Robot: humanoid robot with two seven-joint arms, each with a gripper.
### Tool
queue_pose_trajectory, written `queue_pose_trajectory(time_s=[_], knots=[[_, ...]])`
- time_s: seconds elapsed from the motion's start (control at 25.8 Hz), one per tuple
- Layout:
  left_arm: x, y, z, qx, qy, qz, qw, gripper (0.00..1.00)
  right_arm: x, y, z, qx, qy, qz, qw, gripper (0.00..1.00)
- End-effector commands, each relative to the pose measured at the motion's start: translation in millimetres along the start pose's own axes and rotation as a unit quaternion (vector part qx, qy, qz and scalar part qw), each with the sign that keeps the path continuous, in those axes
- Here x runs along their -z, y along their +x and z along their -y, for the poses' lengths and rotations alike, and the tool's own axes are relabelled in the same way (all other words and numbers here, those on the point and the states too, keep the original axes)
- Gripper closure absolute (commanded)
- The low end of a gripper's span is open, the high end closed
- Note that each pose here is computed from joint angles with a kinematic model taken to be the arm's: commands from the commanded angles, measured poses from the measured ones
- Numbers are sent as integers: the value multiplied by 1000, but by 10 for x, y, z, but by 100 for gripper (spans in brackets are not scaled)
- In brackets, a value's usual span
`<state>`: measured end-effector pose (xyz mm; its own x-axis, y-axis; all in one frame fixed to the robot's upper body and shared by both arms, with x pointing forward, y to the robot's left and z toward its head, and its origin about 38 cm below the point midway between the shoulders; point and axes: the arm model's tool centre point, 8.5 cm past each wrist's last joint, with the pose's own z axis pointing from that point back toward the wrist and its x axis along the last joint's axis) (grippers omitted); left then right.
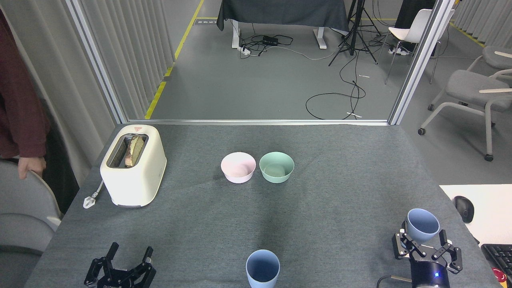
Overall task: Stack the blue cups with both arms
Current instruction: 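Grasp the blue cup near the right gripper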
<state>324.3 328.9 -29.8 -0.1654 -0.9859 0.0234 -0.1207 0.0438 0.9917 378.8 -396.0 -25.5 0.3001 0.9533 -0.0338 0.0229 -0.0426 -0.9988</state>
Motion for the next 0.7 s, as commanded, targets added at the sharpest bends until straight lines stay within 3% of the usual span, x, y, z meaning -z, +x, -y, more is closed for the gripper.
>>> queue_pose_trajectory(time_s=[0.0,0.19,0.23,0.31,0.39,0.54,0.66], knots=[[9,2,-4,0,1,1,1000,0,103,33,-20,6,9,-2,1000,0],[27,0,-12,0,2,2,1000,0,102,51,-81,6,21,-4,1000,0],[27,0,-12,0,2,2,1000,0,102,51,-81,5,21,-3,1000,5],[27,-1,-12,0,2,2,1000,0,87,66,-96,5,23,0,1000,26],[20,5,-6,-1,1,2,1000,0,80,92,-106,4,25,7,1000,52],[16,10,3,-2,1,2,1000,0,72,145,-104,6,23,14,1000,70],[24,22,3,-3,2,2,1000,0,61,361,34,-2,-7,53,999,69]])
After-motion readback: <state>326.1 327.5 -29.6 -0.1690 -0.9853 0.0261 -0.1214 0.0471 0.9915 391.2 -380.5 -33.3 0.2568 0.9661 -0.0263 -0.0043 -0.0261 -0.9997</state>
